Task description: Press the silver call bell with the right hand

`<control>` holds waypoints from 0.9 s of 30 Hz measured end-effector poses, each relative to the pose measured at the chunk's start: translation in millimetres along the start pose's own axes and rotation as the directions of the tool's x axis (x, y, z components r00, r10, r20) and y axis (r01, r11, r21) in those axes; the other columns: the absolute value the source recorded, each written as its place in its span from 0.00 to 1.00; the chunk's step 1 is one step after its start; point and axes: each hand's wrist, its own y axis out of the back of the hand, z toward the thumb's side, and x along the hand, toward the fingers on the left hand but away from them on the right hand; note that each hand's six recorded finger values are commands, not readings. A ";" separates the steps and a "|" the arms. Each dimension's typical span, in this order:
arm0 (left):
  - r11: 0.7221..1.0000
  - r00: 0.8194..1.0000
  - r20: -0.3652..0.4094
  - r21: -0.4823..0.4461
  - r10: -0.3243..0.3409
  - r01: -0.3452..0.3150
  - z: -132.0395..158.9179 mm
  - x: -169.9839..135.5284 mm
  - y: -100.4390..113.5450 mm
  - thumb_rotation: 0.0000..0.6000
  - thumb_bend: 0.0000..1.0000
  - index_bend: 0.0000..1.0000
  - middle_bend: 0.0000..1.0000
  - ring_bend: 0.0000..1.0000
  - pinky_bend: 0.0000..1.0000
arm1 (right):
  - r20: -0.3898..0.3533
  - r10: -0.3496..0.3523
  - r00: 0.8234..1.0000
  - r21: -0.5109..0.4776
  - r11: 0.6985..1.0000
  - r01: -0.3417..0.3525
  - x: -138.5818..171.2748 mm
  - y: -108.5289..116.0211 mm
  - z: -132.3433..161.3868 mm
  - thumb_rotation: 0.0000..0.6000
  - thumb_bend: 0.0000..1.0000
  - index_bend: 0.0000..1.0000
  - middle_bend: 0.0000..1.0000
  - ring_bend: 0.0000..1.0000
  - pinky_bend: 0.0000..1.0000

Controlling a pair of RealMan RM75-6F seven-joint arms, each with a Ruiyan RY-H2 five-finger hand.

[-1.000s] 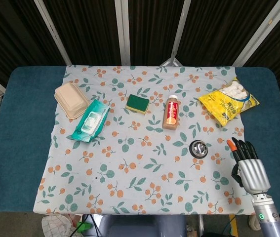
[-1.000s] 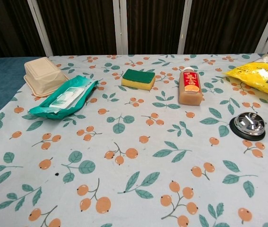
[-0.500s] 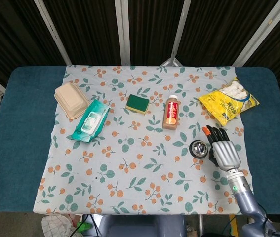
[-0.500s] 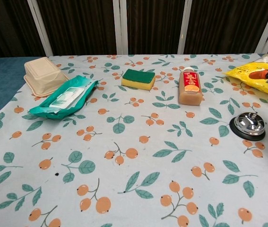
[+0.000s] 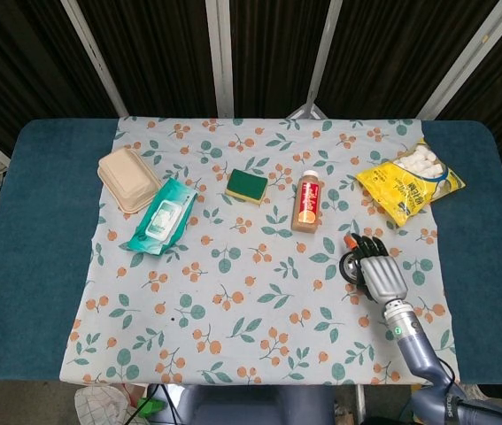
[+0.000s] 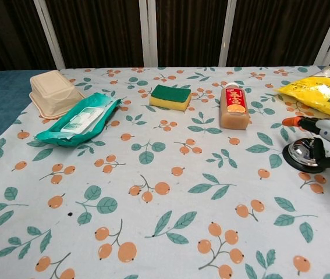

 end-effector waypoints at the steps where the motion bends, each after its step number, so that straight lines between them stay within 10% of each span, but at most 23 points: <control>1: 1.000 1.000 0.000 0.001 -0.001 0.001 0.3 0.1 -0.4 1.00 0.47 0.04 0.00 0.00 0.07 | -0.002 0.005 1.000 -0.002 1.000 -0.005 -1.5 -3.1 1.0 1.00 1.00 0.05 0.00 0.00 0.00; 15: 1.000 1.000 -0.011 0.000 0.004 -0.004 -2.3 1.6 0.9 1.00 0.47 0.04 0.00 0.00 0.07 | -0.040 0.035 0.999 -0.015 0.999 -0.035 -18.5 -28.0 17.1 1.00 1.00 0.05 0.00 0.00 0.00; 27: 1.000 1.000 0.002 -0.007 -0.001 0.001 -0.4 -0.7 1.0 1.00 0.47 0.04 0.00 0.00 0.07 | -0.117 -0.180 0.977 -0.031 0.984 0.177 6.8 57.5 39.6 1.00 1.00 0.05 0.00 0.00 0.00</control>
